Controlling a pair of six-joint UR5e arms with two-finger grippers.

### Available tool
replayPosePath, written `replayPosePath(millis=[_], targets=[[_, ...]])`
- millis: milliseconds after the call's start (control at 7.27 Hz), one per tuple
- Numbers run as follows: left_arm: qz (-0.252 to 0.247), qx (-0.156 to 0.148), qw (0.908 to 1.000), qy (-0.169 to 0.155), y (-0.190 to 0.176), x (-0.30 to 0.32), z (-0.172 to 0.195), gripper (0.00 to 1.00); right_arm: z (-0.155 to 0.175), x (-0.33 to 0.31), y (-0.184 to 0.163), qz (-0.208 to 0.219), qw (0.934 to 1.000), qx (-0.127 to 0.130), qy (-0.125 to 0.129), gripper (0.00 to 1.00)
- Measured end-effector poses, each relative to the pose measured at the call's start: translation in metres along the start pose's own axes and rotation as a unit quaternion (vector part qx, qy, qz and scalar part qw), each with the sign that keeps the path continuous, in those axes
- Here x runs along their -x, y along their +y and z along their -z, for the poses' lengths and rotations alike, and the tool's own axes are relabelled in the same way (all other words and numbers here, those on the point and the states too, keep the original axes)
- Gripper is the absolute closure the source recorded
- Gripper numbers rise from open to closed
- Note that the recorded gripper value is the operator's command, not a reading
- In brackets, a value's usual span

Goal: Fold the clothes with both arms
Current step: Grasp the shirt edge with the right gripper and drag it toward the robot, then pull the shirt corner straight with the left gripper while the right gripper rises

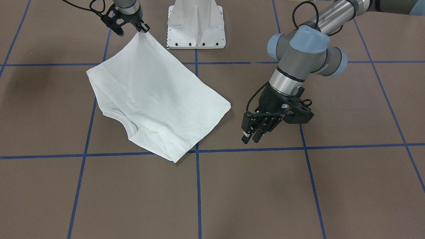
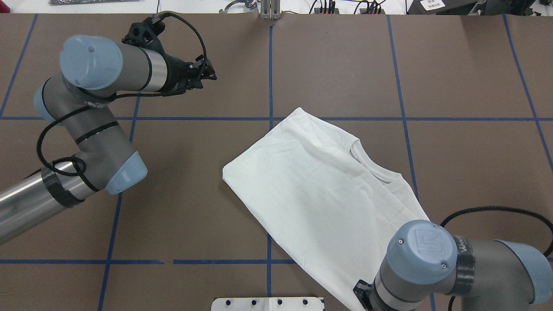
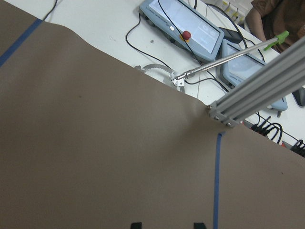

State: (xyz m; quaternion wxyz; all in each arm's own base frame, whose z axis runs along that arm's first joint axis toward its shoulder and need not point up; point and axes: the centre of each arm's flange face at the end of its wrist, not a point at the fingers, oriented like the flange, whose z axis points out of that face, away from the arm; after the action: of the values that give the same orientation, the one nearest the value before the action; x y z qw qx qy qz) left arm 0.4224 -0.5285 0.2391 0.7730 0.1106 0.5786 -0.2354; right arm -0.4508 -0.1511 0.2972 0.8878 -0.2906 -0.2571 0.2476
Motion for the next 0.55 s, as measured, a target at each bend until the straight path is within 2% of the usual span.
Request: replayPosePath(millis=[138,275,412,550], targets=[[0.018,0.029,0.9993,-0.017,0.036,-0.001,0.003,0.38,-0.002,-0.002,0.005,0.004,1.0000,-0.002,-0.001,0.00],[0.039,0.052,0.9971,-0.040,0.069,-0.004,0.004,0.31,0.012,0.006,-0.011,-0.010,0.9996,-0.016,-0.023,0.00],[0.058,0.069,0.9936,-0.068,0.098,-0.003,0.002,0.30,0.042,0.020,-0.040,-0.037,0.9970,-0.031,-0.060,0.00],[0.074,0.082,0.9895,-0.093,0.124,0.000,-0.003,0.29,0.083,0.036,-0.073,-0.066,0.9911,-0.047,-0.106,0.00]])
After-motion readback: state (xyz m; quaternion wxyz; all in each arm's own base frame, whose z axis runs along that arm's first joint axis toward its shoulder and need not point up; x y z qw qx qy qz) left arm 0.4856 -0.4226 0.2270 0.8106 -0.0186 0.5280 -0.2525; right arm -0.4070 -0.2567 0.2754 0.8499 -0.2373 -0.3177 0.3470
